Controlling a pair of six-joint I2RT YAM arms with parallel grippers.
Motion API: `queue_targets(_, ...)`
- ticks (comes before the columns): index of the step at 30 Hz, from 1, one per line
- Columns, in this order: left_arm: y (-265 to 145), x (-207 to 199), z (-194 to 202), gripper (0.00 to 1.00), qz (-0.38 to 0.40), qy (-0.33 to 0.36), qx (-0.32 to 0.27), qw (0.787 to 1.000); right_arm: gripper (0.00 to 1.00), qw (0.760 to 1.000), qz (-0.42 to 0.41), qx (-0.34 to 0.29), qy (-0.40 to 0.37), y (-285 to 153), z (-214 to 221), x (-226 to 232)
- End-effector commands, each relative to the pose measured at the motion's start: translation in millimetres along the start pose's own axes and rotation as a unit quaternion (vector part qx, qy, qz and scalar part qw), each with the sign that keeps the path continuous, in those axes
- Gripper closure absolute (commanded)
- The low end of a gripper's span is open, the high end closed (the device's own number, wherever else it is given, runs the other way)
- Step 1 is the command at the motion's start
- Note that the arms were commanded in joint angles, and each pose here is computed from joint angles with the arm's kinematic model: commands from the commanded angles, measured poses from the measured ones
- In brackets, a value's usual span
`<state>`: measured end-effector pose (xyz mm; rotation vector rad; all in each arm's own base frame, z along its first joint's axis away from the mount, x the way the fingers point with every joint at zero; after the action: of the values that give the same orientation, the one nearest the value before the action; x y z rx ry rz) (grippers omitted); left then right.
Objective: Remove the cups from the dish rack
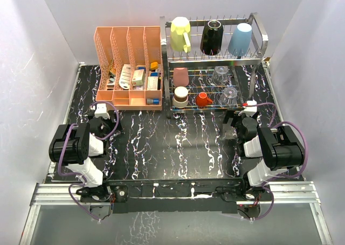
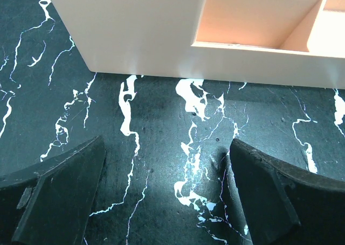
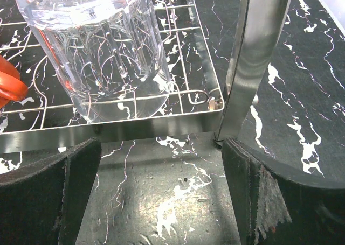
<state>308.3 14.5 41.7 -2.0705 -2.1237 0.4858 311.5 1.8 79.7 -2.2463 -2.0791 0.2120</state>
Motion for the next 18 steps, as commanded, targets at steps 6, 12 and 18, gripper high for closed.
queue_targets(6, 5, -3, -11, 0.03, 0.009, 0.001, -0.022, 1.000, 0.02, 0.999, 0.001, -0.035, 0.000, 2, -13, -1)
queue_targets(12, 5, -3, -11, 0.03, 0.012, 0.003, -0.020, 1.000, 0.02, 0.999, 0.001, -0.036, 0.001, 2, -13, -1)
queue_targets(18, 1, -9, -21, 0.03, 0.035, 0.002, -0.025, 0.999, 0.02, 0.998, 0.058, -0.028, 0.025, 0, -31, -13)
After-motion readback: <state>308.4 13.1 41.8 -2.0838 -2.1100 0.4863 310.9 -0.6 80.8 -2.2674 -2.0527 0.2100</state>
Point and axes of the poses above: each gripper's point midway between its finger pads, its own y axis out along the fingers, its own x axis along the line the jaws close on, z = x × y, the point moved 6 cm from there along -y, back along the fingers, and after that the axes turned 5 degrees about -y, right-handed, at the moved point
